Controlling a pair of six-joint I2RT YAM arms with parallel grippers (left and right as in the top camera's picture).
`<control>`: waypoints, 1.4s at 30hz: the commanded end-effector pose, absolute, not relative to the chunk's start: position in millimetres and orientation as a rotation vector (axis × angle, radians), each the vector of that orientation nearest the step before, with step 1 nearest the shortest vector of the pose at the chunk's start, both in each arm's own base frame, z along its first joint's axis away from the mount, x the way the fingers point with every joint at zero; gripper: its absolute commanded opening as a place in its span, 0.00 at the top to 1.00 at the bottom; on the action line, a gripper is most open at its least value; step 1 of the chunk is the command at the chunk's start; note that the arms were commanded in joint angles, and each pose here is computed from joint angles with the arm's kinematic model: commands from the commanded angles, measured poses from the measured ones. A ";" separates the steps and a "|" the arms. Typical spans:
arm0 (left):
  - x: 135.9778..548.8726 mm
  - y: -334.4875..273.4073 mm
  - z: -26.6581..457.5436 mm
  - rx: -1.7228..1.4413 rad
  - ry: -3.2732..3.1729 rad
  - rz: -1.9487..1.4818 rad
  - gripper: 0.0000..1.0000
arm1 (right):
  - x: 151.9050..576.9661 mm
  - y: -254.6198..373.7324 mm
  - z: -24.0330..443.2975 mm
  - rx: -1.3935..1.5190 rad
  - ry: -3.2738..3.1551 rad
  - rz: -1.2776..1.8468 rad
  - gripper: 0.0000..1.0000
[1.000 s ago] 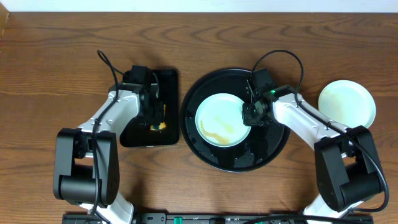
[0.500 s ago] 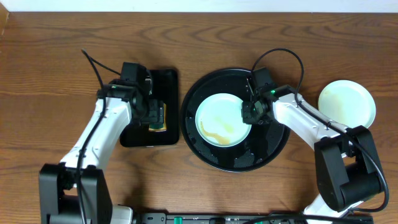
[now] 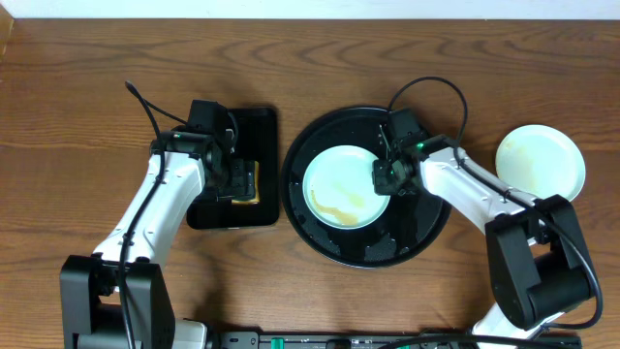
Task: Clean dirty plates on tray and stack at the side
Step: 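Lower the sponge into the small tray and open the left gripper, then lift the pale blue plate off the round tray rightward with the right gripper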
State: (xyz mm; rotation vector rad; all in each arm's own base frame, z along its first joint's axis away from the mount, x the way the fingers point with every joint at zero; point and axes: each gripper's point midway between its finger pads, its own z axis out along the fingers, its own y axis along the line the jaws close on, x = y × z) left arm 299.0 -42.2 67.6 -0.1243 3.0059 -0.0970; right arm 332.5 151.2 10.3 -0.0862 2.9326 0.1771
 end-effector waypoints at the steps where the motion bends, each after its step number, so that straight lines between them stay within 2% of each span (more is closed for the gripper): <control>1: 301.9 -39.8 71.4 -0.144 2.998 -0.082 0.18 | 322.4 152.9 -0.6 -0.097 2.957 0.165 0.91; 4: 301.5 -39.7 71.3 -0.144 3.000 -0.081 0.18 | 316.0 149.8 -7.5 -0.080 2.971 0.160 0.99; 11: 301.0 -39.6 71.3 -0.144 3.002 -0.080 0.18 | 325.1 144.4 -1.8 -0.047 2.928 0.121 0.99; 15: 300.9 -39.6 71.3 -0.144 3.002 -0.080 0.18 | 343.0 138.7 23.6 -0.075 2.835 0.080 0.99; 20: 301.0 -39.6 71.3 -0.144 3.002 -0.080 0.18 | 363.5 128.9 76.4 -0.216 2.654 -0.029 0.99; 33: 301.1 -39.6 71.3 -0.143 3.001 -0.080 0.18 | 370.5 100.4 149.3 -0.451 2.389 -0.407 0.99; 42: 301.7 -39.7 71.4 -0.143 2.999 -0.081 0.17 | 364.3 106.5 178.9 -0.505 2.230 -0.686 0.99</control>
